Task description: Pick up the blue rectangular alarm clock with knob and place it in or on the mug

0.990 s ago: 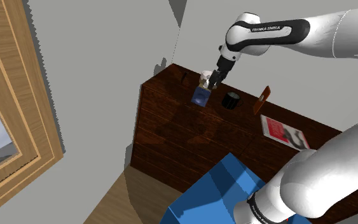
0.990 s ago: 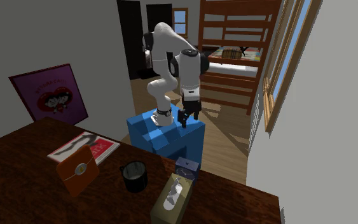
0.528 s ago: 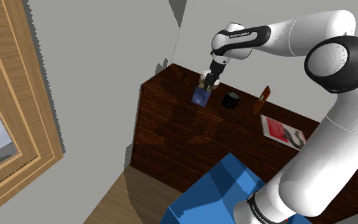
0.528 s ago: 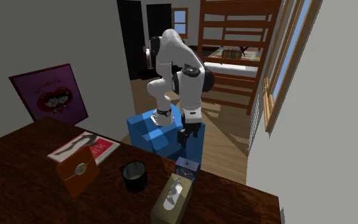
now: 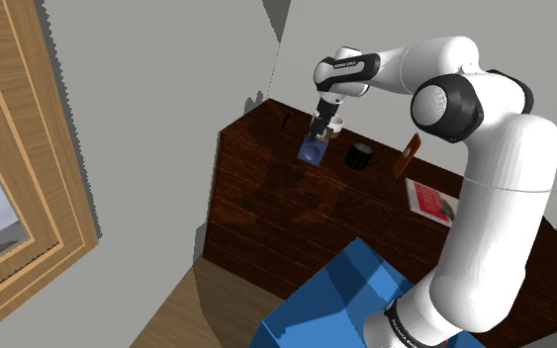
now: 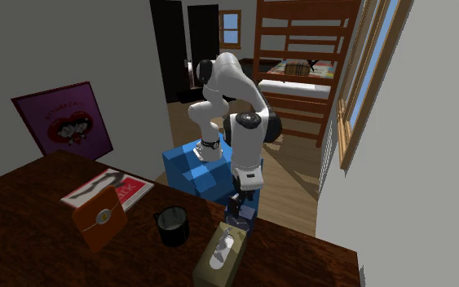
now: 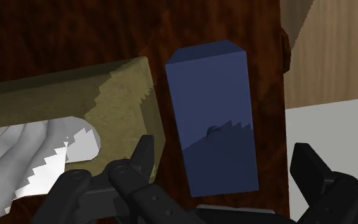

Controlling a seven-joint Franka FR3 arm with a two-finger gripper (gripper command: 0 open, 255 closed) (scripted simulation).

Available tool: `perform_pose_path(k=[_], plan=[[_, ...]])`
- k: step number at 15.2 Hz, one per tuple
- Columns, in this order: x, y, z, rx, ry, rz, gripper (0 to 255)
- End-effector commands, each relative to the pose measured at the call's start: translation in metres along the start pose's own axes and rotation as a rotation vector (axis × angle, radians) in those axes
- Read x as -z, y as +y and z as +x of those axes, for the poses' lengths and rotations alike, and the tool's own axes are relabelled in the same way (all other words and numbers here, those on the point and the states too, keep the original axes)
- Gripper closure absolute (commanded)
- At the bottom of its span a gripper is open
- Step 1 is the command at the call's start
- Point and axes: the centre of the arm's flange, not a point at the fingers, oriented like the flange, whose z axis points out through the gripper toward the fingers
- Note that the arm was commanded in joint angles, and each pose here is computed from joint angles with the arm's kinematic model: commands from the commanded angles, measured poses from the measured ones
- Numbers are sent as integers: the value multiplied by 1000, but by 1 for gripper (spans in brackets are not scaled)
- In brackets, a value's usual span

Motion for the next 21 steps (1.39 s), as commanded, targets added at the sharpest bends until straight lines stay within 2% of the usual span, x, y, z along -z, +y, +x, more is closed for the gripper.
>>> perform_pose_path(k=[1,6,14,15,21], plan=[[-10,2,3,3,-1,0,0],[-39,2,3,3,-1,0,0],[-39,2,3,3,-1,0,0],[-41,1,3,3,-1,0,255],[-42,-2,5,4,-1,0,255]])
